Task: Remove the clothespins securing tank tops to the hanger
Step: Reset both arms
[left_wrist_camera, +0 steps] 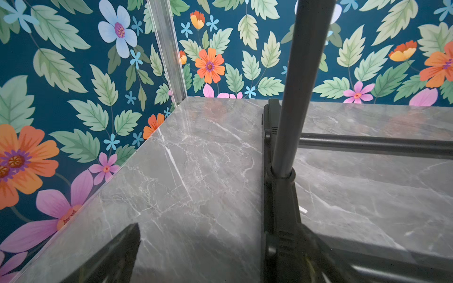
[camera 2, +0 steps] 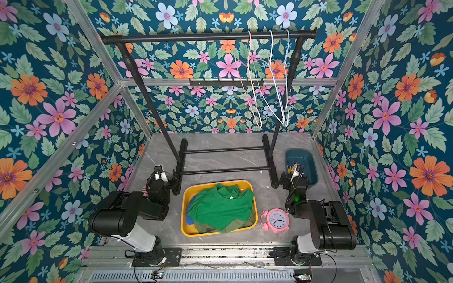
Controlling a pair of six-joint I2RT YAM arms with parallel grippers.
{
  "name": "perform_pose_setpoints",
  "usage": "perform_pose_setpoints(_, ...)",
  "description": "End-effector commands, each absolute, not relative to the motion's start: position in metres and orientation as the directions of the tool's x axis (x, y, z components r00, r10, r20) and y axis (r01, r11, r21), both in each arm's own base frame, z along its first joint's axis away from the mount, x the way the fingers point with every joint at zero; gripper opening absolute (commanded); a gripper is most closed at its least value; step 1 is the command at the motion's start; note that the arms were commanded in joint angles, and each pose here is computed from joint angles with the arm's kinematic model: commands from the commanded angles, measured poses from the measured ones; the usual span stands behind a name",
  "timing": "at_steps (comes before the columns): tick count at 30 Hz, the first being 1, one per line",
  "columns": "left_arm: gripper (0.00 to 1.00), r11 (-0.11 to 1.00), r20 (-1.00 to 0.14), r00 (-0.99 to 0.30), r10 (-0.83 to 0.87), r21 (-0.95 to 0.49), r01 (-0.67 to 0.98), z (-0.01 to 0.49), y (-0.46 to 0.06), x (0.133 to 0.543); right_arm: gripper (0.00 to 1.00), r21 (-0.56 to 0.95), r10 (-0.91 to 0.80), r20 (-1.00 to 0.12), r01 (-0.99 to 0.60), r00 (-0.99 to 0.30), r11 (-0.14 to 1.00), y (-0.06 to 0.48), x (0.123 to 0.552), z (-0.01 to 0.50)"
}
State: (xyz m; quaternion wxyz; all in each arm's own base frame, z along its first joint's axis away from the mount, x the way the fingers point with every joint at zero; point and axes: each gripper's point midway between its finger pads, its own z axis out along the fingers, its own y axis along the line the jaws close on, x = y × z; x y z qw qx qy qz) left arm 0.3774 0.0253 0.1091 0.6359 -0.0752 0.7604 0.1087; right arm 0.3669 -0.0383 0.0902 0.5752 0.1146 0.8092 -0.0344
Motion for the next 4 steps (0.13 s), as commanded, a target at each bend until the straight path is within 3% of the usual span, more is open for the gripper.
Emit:
perform_pose_setpoints(1,1.00,0.970,-0.985,-0.172,0.013,0.054,-0.237,0.1124,0.0252,0.3816,0.99,0.093,0.153,-0.951,0.222,-0.270,0.971,-0.0381,0.3701,0.1001)
perform_pose_setpoints(4,1.00,0.970,-0.986,-0.167,0.013,0.053,-0.237,0.1131,0.0254,0.3809,0.99,0.093,0.152,-0.951,0.222,-0.270,0.971,-0.0381,0.3701,0.1001)
